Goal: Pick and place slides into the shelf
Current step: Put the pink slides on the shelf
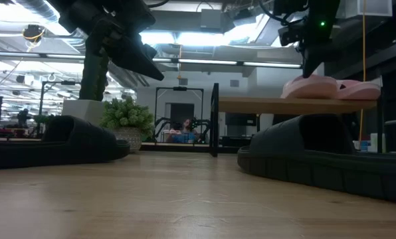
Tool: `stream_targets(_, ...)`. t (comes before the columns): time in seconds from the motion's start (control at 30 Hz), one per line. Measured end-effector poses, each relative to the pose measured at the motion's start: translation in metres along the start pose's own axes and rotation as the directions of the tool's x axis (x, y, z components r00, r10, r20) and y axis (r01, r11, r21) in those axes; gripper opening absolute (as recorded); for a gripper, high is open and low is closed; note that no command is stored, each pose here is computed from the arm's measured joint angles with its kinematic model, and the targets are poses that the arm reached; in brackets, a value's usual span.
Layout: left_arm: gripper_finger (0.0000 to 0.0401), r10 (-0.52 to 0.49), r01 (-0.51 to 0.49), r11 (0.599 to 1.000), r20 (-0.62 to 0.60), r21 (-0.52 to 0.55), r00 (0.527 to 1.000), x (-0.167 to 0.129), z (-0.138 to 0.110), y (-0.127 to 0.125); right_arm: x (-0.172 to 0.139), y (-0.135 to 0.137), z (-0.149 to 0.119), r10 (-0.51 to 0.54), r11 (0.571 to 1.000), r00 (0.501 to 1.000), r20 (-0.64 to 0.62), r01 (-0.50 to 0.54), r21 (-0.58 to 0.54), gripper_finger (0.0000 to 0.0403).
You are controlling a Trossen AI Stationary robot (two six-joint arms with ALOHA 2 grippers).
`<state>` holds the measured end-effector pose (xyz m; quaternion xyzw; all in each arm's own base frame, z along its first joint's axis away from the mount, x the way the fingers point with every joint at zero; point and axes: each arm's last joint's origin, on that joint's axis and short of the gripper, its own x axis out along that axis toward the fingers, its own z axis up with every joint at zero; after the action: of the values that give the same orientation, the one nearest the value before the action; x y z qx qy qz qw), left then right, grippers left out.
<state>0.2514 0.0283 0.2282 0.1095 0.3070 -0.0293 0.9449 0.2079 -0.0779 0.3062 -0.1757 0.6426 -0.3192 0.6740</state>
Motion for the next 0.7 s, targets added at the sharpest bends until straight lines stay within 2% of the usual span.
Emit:
stream_targets(0.2, 0.0000, 0.000, 0.000, 1.000, 0.000, -0.001, 1.000, -0.0001, 0.0000, 0.0000, 0.0000, 0.0001, -0.0005, 0.001, 1.000, 1.000, -0.004, -0.001, 0.012, 0.0067)
stream_targets(0.7, 0.0000, 0.000, 0.000, 1.000, 0.000, -0.001, 1.000, 0.0000, 0.0000, 0.0000, 0.0001, 0.0000, -0.0012, 0.001, 1.000, 1.000, -0.010, -0.001, -0.015, 0.0132)
